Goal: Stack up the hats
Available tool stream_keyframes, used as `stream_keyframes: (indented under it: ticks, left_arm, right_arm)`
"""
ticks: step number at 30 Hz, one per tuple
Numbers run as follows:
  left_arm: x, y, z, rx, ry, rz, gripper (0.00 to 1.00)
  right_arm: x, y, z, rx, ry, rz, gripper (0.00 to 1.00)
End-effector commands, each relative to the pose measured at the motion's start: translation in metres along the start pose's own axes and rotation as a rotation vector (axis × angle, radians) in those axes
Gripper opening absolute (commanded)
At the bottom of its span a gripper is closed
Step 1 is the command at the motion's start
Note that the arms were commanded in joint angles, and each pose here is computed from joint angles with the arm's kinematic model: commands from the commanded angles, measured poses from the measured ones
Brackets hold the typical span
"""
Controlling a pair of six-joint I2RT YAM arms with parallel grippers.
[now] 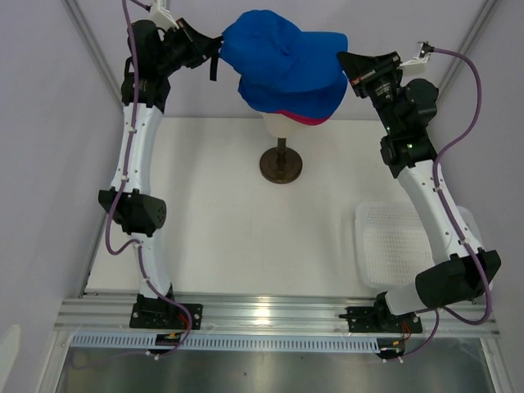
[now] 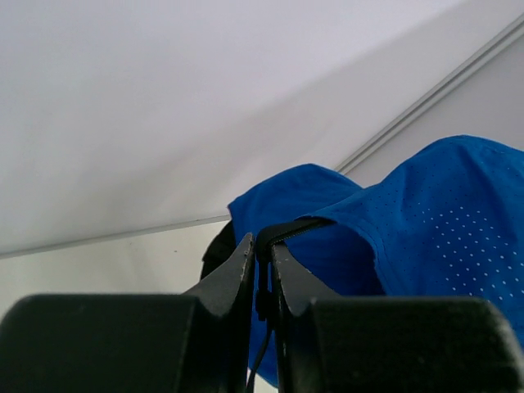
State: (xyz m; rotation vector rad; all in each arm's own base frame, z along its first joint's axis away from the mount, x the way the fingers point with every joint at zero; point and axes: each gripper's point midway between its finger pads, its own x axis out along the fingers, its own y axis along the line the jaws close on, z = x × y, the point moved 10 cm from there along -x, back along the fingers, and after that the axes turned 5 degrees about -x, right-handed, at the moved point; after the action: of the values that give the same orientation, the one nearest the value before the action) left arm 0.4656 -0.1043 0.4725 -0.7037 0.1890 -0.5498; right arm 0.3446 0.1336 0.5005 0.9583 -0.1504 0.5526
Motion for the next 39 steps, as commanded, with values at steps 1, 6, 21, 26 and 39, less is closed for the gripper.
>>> stream_keyframes:
  ticks: [1,6,21,26,39]
  left_arm:
    - [0.0,-0.002,0.015,-0.011,-0.056,-0.045,0.14]
    - [0.02,0.011,-0.023,0.028,0.067,0.002,0.15]
    - [0.039,0.084,-0.071,-0.03,0.257,0.172,0.11]
    - [0.015,0.078,-0.06,0.022,0.304,0.149,0.1]
    - [-0.048,0.046,-0.006,0.282,0.195,0.221,0.03]
  right_arm:
    - [-0.017,0.015,0.031,-0.06,-0.173,-0.081,0.0]
    - [-0.028,0.0,0.033,-0.088,-0.174,-0.205,0.0]
    - [-0.018,-0.051,-0.003,-0.11,0.001,-0.306,0.0]
    - [-0.019,-0.062,-0.011,-0.092,0.02,-0.328,0.0]
    - [-0.013,-0.072,-0.02,-0.034,0.013,-0.299,0.0]
